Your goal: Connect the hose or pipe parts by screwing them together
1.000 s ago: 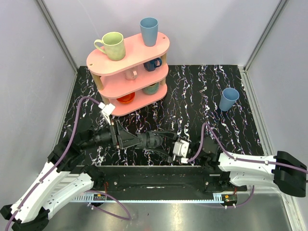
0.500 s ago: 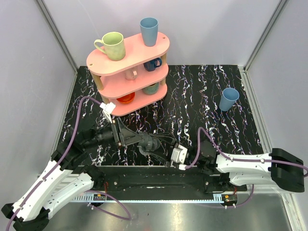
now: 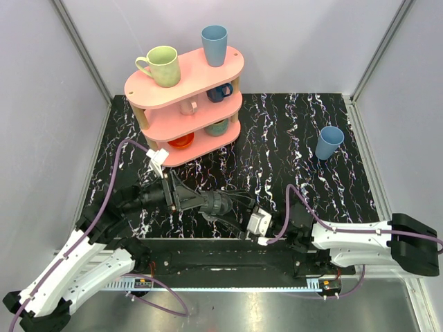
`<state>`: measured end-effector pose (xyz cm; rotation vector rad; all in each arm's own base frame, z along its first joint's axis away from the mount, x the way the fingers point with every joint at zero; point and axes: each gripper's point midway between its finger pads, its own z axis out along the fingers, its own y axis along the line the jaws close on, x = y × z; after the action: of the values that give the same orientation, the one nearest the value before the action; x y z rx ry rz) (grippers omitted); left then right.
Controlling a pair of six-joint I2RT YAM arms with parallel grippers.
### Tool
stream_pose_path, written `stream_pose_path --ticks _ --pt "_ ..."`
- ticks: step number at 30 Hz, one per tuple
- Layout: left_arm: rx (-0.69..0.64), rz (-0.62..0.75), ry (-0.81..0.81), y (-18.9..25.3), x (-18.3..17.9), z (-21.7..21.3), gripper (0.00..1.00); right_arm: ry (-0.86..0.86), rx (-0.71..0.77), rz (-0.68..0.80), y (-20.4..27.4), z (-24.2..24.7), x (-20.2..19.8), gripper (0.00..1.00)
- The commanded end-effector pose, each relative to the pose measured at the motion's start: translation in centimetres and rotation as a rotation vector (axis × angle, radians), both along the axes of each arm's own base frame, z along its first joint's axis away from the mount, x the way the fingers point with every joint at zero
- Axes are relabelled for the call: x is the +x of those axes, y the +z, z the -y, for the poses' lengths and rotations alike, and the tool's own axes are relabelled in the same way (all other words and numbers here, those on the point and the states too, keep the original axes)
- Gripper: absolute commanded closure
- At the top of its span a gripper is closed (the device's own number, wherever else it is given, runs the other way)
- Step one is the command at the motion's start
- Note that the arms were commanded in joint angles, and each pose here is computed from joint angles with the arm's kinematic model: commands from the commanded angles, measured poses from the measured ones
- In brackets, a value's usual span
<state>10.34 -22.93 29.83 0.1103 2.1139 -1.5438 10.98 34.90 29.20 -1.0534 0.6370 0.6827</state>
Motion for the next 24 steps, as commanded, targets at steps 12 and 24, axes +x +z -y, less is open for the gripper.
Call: stream_pose_path --ticks 12,24 --pt "-0.054 -0.006 -0.116 1.0 -0.8 1.5 1.00 0.074 0.102 0.034 3.9 0.4 -1.8 0.75" --pt "-0.059 0.134 -0.268 -0.8 -1.4 2.5 1.00 0.198 0.051 -0.202 5.6 -1.1 -3.0 0.77"
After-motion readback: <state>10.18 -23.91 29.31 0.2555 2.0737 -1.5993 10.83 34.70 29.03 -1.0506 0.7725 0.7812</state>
